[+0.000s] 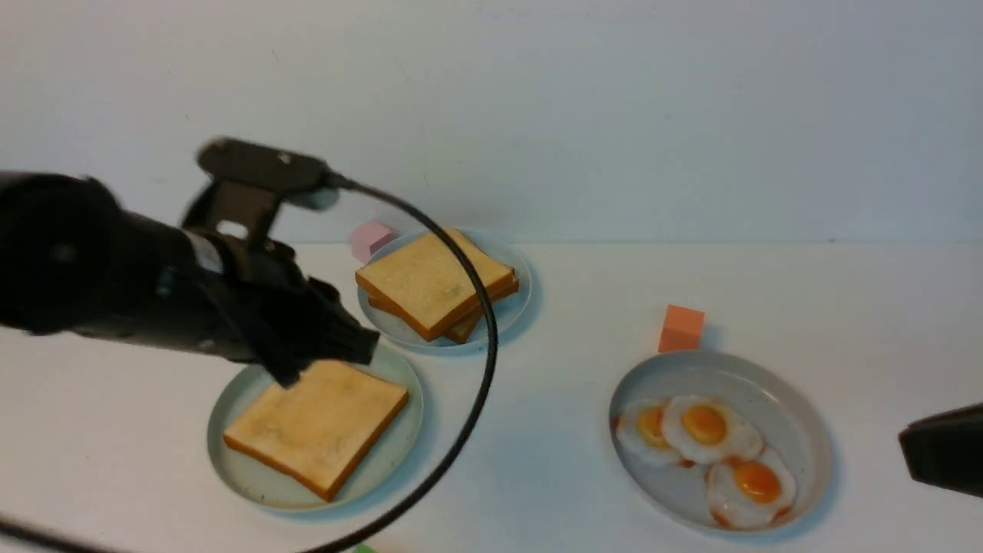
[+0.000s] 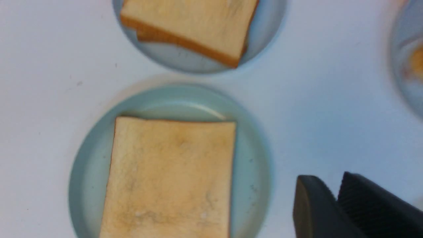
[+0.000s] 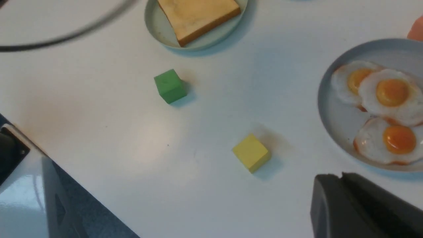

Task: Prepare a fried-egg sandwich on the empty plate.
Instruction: Use the right arm to grab a fried egg

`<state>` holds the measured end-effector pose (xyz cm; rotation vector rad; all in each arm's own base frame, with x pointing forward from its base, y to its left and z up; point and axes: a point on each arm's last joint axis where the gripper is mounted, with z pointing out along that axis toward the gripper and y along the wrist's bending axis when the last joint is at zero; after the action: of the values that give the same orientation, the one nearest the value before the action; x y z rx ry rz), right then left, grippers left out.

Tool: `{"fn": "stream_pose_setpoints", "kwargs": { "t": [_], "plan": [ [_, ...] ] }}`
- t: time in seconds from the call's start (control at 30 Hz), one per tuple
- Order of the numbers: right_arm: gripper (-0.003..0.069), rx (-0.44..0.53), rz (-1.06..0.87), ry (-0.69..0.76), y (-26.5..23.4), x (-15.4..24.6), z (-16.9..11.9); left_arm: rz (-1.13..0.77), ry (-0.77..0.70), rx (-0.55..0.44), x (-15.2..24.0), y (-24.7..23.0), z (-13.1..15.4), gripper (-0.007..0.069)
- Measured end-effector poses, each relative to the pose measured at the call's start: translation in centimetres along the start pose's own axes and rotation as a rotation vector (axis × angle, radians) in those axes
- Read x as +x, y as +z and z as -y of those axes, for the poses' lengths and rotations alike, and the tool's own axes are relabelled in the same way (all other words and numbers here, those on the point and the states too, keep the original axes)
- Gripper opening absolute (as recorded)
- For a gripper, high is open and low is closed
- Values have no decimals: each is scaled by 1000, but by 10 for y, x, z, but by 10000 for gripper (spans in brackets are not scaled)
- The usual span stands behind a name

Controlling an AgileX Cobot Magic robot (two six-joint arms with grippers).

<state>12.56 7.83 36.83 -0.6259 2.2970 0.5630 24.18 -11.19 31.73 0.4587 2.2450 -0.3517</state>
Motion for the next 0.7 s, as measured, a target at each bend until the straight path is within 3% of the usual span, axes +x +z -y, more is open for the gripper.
{"fn": "stream_pose_setpoints", "kwargs": {
  "t": [0.07, 0.23, 0.57, 0.7],
  "plan": [
    [68, 25, -30, 14, 19, -8, 10, 84, -7, 23, 0, -40, 6, -13],
    [91, 62, -151, 61, 76, -19, 35, 254, 8, 44, 36, -113, 13, -13],
    [168, 136, -426, -68, 170, -22, 77, 563, 21, 85, 141, -177, 17, -13],
    [308, 207, -474, -253, 195, -24, 81, 620, 9, 95, 162, -180, 16, -13]
  ]
}}
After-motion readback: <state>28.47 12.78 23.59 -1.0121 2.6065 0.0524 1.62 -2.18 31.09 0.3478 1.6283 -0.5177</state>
